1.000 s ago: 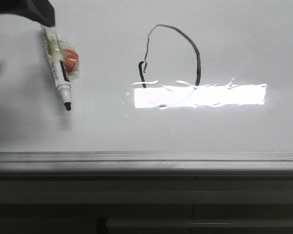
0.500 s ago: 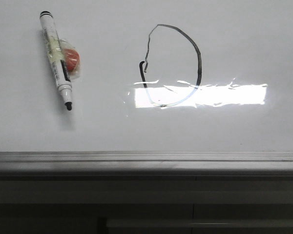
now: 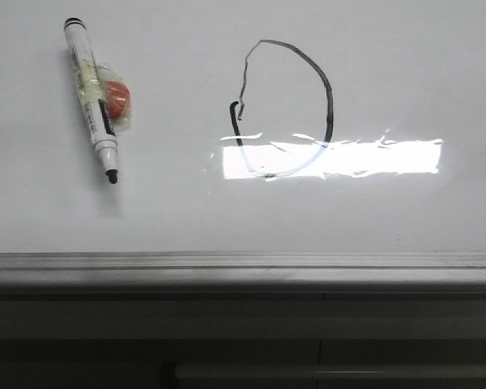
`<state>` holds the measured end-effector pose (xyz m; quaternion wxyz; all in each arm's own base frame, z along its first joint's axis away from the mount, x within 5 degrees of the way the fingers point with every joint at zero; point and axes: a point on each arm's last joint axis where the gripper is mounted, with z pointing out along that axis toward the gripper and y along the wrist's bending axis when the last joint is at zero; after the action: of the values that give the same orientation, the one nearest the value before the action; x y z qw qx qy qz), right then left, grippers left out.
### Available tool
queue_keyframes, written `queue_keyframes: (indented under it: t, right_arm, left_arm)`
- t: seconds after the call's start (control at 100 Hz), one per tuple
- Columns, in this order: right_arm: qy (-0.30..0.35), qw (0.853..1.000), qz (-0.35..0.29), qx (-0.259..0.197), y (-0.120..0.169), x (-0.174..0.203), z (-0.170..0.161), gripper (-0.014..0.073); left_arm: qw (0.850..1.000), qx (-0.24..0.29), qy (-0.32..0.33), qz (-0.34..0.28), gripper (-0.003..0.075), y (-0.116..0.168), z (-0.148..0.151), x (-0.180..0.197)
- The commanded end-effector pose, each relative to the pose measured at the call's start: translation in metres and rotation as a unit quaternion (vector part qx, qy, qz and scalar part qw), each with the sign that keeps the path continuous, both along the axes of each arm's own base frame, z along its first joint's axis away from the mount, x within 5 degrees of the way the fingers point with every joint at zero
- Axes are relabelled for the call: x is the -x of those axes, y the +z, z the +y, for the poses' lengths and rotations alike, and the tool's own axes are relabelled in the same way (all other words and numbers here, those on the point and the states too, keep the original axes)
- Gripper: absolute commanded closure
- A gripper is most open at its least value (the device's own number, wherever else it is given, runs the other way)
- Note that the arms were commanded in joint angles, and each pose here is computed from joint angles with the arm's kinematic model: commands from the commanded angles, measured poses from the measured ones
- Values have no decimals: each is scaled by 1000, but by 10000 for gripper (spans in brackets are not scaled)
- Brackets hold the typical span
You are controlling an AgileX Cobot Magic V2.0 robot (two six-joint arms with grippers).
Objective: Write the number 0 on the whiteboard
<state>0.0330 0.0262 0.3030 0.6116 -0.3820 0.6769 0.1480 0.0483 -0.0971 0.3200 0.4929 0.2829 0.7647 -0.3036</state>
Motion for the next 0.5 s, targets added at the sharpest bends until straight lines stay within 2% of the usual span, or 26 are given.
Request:
queue_keyframes:
  t: [0.0,0.25,0.32,0.49]
  right_arm:
    - [-2,999,-34,-26,13,-1,0,664]
    - [-2,999,-34,-26,13,-1,0,664]
    - [-2,999,-34,-26,13,-1,0,664]
    - [-2,999,-33,-26,13,-1,0,664]
  left_arm:
    - [999,21,-11,-27,740,12,-2,0]
    - [999,21,-11,-27,740,12,-2,0]
    - [999,38,-20,-26,740,16,0,1]
    - [998,57,6,-24,740,19,14,-5]
